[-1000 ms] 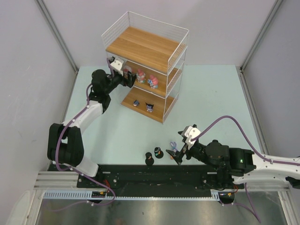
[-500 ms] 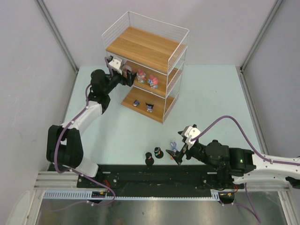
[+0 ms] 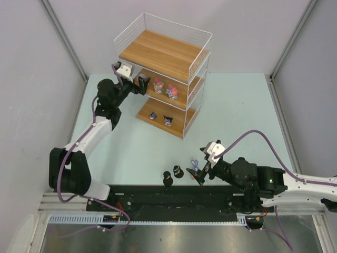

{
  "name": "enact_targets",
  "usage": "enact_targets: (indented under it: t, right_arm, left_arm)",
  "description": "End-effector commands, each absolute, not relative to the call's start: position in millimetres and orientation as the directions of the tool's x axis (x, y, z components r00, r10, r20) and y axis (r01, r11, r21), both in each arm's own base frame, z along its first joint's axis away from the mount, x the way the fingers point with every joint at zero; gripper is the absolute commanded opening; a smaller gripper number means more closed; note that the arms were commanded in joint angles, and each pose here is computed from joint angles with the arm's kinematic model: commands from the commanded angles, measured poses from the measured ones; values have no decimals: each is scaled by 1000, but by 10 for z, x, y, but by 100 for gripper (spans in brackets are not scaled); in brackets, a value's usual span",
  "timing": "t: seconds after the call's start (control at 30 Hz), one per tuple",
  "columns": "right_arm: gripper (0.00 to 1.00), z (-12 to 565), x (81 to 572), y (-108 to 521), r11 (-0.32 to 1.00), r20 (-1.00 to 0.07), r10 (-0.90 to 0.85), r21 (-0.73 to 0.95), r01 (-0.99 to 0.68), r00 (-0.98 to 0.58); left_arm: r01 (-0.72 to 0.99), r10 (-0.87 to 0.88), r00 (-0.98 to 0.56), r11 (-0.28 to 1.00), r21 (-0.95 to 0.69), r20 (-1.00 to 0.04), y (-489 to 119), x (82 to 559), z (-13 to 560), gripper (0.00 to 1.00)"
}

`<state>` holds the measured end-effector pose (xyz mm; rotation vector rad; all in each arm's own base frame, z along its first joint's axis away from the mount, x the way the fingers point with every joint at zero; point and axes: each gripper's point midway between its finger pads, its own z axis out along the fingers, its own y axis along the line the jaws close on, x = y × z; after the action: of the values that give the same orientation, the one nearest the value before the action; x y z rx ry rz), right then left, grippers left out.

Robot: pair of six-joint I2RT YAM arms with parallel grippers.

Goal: Place and organize the plastic toys onto the shelf

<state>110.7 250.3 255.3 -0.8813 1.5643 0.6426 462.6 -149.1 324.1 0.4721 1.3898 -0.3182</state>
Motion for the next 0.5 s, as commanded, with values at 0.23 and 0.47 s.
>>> enact_targets:
  t: [0.23, 0.47]
  right_arm:
    - [100, 2603, 1148, 2510, 587, -985, -167, -68, -807, -39]
    - [100, 2629, 1150, 2495, 590, -987, -155, -61, -805, -39]
  left_arm:
    - [433, 8, 288, 891, 138, -958, -1332, 4369, 3783, 93]
    - [469, -50, 286, 878, 94, -957, -1360, 4142, 3733, 93]
